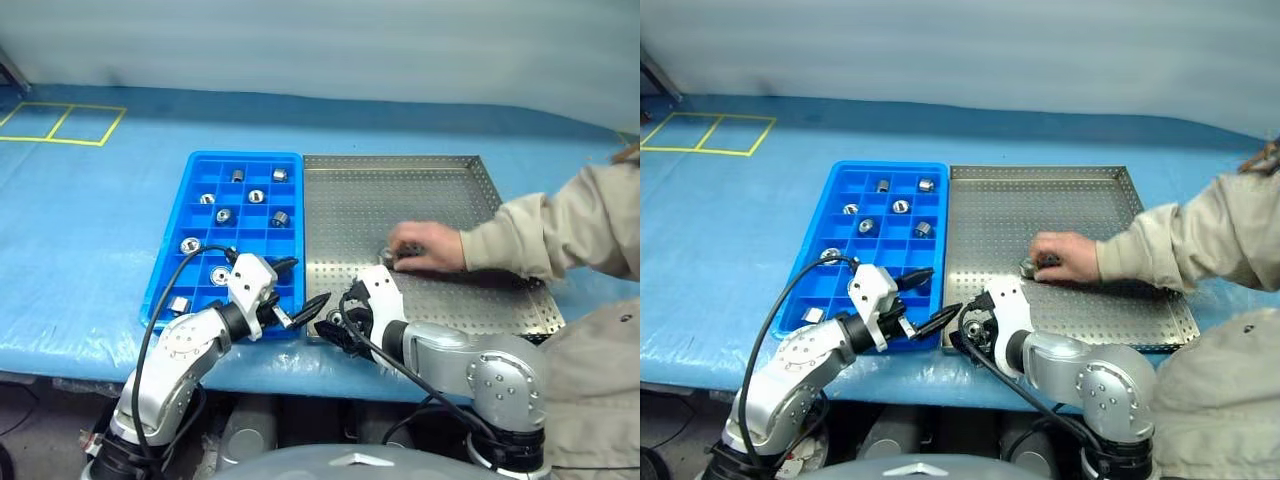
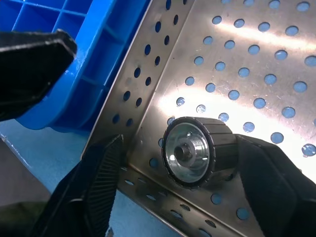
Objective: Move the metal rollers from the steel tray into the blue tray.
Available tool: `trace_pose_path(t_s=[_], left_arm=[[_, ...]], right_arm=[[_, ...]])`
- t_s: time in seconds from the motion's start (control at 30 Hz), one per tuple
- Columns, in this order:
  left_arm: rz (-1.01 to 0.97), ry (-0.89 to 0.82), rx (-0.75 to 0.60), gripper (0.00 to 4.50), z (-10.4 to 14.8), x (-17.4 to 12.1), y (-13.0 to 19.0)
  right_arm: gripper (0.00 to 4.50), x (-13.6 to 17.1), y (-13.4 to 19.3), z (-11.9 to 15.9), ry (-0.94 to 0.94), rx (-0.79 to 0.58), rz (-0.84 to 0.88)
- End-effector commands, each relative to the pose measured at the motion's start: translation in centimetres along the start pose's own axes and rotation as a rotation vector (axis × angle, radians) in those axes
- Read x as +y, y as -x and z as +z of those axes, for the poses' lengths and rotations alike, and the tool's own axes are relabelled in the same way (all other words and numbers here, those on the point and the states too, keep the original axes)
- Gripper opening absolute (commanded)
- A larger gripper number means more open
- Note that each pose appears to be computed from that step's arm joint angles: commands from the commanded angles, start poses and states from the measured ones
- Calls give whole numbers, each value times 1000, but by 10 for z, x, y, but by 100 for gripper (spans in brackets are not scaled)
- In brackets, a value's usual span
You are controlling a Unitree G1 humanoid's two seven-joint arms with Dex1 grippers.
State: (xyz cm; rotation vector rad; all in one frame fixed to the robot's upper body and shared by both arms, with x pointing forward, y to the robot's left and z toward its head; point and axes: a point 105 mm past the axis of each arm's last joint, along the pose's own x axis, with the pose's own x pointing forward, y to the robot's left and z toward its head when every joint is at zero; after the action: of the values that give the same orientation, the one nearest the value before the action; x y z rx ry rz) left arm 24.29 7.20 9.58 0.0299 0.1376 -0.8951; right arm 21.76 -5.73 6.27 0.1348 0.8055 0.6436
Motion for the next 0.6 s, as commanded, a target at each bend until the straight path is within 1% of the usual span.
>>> trace_pose_path(t_s=[0.03, 0.1, 0.13, 0.17, 0.33, 0.5, 0.6], left_arm=[[10, -48, -58, 450, 16, -4, 4], [16, -49, -58, 450, 16, -3, 5], [18, -51, -59, 450, 16, -3, 5], [19, -51, -59, 450, 17, -3, 5], [21, -56, -62, 450, 18, -2, 5], [45, -60, -96, 450, 23, 3, 6], [57, -86, -104, 450, 25, 5, 7]], right_arm=[[252, -6, -3, -7, -14, 43, -37], [192, -8, -4, -7, -12, 49, -53], [155, -9, -4, -7, -12, 51, -60], [129, -10, -4, -7, -14, 52, -65], [127, -13, -2, 0, -5, 30, -83], [127, -41, 15, 38, 54, -83, -217], [127, -46, 23, 55, 121, -118, -254]])
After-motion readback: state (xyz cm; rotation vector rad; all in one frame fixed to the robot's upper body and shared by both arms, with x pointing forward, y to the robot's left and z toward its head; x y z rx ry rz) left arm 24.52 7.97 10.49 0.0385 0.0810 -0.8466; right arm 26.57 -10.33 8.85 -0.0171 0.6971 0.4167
